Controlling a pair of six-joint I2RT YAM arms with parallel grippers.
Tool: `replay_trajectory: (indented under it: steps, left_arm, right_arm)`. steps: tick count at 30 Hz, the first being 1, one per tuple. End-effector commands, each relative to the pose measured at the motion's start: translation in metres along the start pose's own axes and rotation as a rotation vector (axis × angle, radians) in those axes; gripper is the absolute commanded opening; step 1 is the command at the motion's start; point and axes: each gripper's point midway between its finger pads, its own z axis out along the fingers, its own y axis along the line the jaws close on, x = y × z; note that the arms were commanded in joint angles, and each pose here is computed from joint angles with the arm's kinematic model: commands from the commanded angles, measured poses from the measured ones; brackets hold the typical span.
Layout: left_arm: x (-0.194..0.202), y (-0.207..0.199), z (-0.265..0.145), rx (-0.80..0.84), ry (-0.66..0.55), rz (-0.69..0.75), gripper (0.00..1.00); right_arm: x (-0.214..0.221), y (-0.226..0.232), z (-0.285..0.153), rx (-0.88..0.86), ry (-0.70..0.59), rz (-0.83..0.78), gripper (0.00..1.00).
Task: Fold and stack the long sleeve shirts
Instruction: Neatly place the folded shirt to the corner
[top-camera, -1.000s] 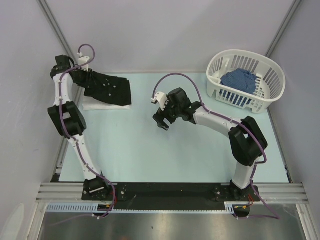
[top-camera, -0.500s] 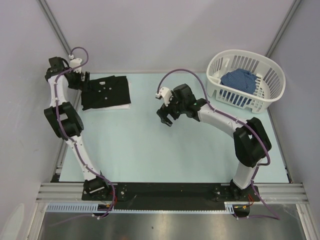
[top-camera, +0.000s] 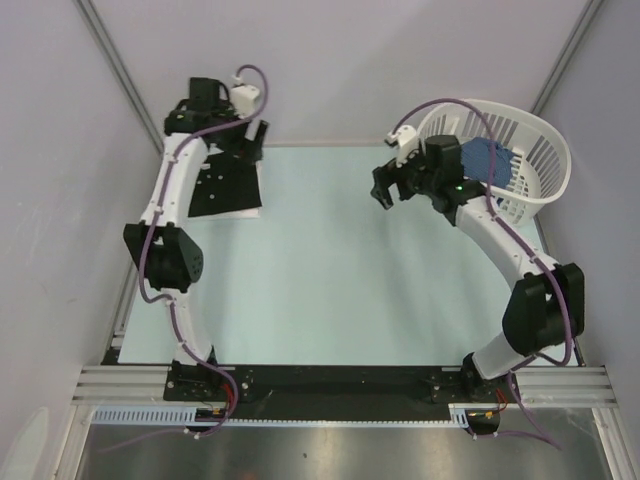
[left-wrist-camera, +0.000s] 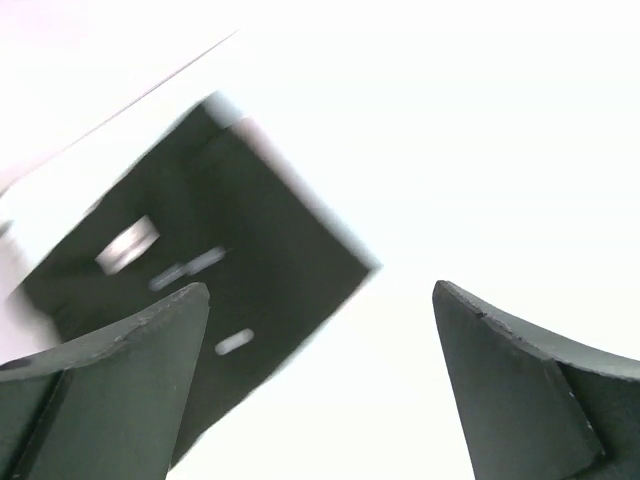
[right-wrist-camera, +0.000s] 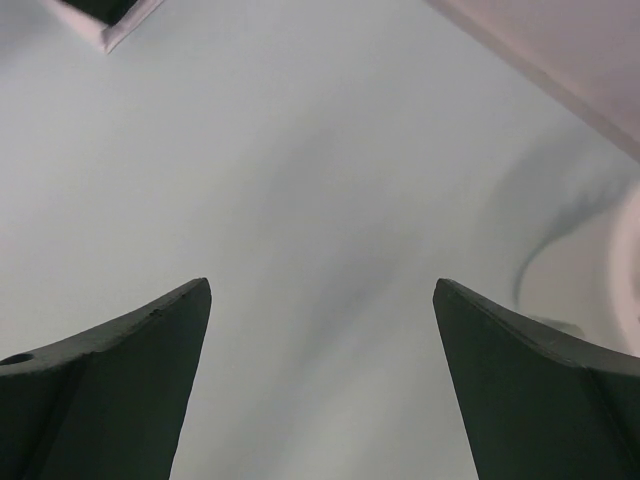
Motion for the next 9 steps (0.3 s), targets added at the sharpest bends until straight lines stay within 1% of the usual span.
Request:
replay_trajectory:
  steps: [1,2,4,5,7,9]
  left_arm:
    - [-0.023,-0.076,-0.021,0.105,-0.019,-0.028,0.99]
    - [-0.025,-0.095,-0.019,0.143,-0.015,-0.042,0.99]
    - [-0.025,-0.108,-0.016,0.171,-0.014,-0.08,1.0]
    - [-0.023,-0.116,-0.014,0.21,-0.014,-0.098,0.99]
    - [-0.031,-0.116,-0.016,0.205,-0.043,-0.122,0.99]
    - [-0.038,-0.109,-0.018,0.17,-0.061,-0.122,0.99]
  right_arm:
    - [-0.003,-0.039,-0.045,0.082,-0.073,0.137,1.0]
    - [-0.002,-0.042,-0.056,0.095,-0.08,0.151,1.0]
    - [0.014,-0.051,-0.068,0.123,-0.064,0.189,1.0]
    - [0.011,-0.052,-0.077,0.136,-0.078,0.189,1.0]
    - [0.017,-0.061,-0.087,0.165,-0.084,0.226,1.0]
    - [0.013,-0.066,-0.096,0.178,-0.108,0.24,1.0]
